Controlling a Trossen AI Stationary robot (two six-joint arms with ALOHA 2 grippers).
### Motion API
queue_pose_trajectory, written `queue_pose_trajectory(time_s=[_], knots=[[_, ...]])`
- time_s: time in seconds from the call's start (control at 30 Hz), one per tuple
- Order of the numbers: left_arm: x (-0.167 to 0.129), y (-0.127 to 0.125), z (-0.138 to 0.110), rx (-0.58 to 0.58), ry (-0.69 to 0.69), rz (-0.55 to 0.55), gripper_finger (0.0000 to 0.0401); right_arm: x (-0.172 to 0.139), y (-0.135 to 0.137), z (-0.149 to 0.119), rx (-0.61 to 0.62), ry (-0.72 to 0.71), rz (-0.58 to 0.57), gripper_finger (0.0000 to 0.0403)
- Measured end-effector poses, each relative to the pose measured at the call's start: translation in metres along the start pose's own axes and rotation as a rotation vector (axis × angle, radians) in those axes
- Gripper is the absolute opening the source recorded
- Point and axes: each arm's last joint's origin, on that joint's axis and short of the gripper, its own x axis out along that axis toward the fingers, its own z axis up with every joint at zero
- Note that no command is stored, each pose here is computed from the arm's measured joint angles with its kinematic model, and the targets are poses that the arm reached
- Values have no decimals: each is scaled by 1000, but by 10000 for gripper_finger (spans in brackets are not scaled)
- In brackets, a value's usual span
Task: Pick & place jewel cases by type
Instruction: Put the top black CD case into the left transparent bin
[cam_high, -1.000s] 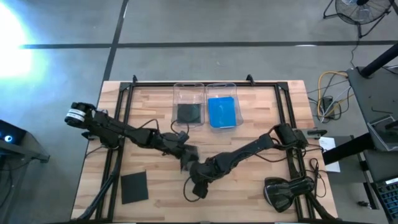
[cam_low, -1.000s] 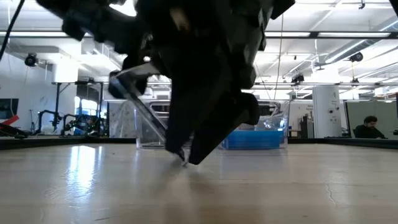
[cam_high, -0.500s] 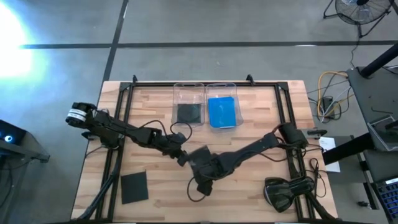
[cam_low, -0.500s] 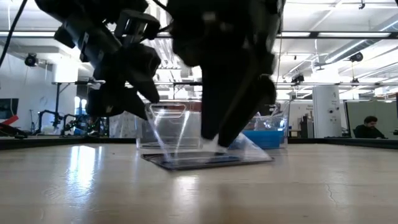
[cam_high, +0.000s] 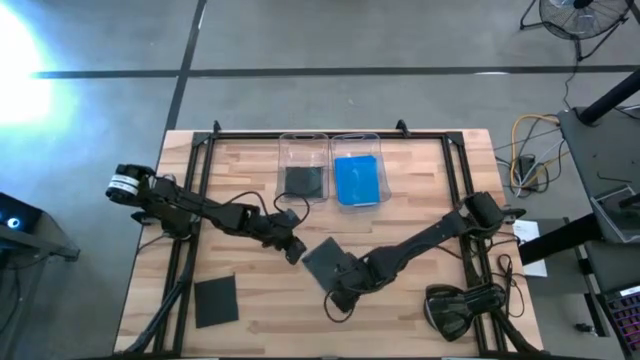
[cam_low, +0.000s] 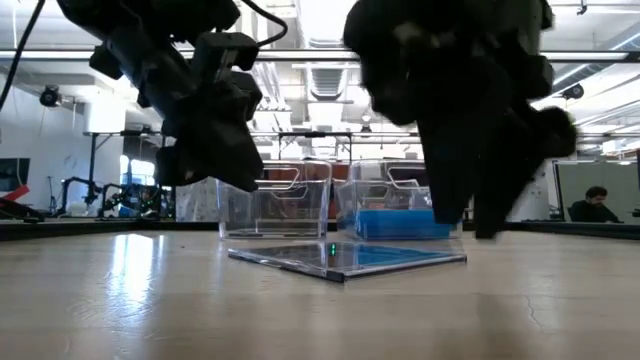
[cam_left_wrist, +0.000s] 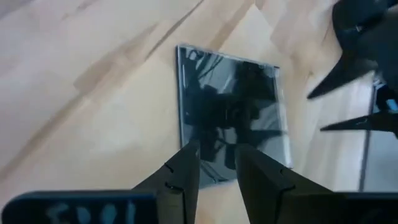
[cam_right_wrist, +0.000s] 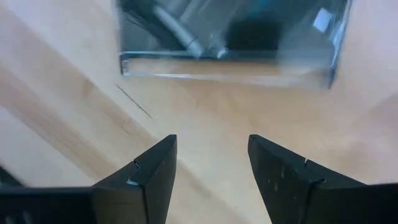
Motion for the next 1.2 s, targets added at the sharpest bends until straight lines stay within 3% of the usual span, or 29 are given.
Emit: queue_pose_trajectory(time_s=[0.2,0.47,0.83,1.0,1.2], knots=[[11,9,1,104,12,40,83,29,2,-6,397,1,281,194],[31,17,-9,314,71,82,83,27,-9,-2,672,-172,189,194],[67,11,-17,351,155,27,83,28,-24,23,753,-291,119,191],[61,9,-24,352,209,48,83,23,-23,30,676,-306,148,190],[45,16,-37,373,348,86,83,1,-26,38,638,-528,171,192]])
